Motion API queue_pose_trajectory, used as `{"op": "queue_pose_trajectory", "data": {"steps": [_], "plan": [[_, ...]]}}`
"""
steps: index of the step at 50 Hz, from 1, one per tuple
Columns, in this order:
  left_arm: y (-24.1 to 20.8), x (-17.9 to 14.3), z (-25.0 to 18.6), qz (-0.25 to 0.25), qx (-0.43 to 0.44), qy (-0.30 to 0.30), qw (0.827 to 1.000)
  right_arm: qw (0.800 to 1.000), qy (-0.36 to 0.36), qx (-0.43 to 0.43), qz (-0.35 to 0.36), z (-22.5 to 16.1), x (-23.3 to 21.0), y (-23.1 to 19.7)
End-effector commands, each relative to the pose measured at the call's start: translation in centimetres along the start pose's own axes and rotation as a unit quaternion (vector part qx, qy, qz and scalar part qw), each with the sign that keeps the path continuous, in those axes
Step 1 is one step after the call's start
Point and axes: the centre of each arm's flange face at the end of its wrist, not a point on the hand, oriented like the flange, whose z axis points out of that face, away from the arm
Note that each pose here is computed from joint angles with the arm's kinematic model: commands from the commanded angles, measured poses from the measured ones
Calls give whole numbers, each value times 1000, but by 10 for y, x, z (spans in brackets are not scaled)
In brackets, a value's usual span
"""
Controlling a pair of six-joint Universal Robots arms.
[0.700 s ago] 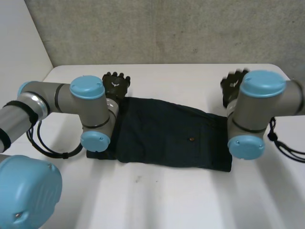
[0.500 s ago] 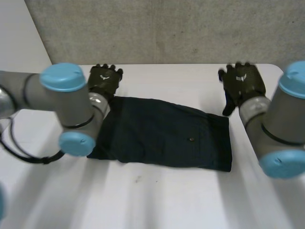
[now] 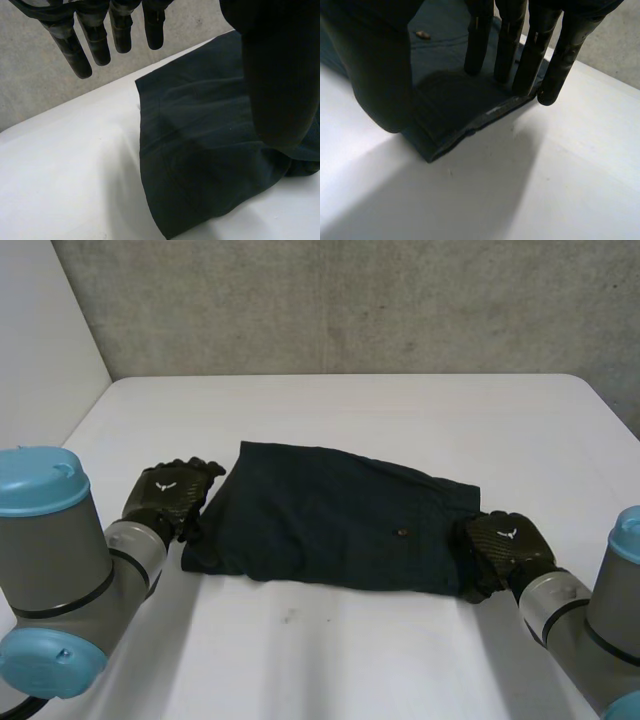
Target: Fold the shorts.
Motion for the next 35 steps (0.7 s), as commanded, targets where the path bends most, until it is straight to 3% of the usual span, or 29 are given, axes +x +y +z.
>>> {"op": "queue_pose_trajectory", "data": {"steps": [1, 15, 20, 26, 28, 35], "plan": [[2, 1, 1, 3, -4, 0, 1000, 1000, -1, -2, -3, 7, 0, 8], [4, 0, -1, 2, -7, 0, 1000, 999, 44, -5, -10, 10, 27, 2], [1, -3, -2, 1, -3, -5, 1000, 990, 97, -39, -96, -2, 66, -11], [-1, -3, -5, 0, 1, -6, 1000, 957, 142, -58, -246, -3, 92, -26], [-2, -3, -6, 0, 3, -6, 1000, 949, 144, -50, -275, -2, 89, -33], [-2, -3, -7, 0, 3, -4, 1000, 925, 59, 98, -362, -6, -4, -97]]}}
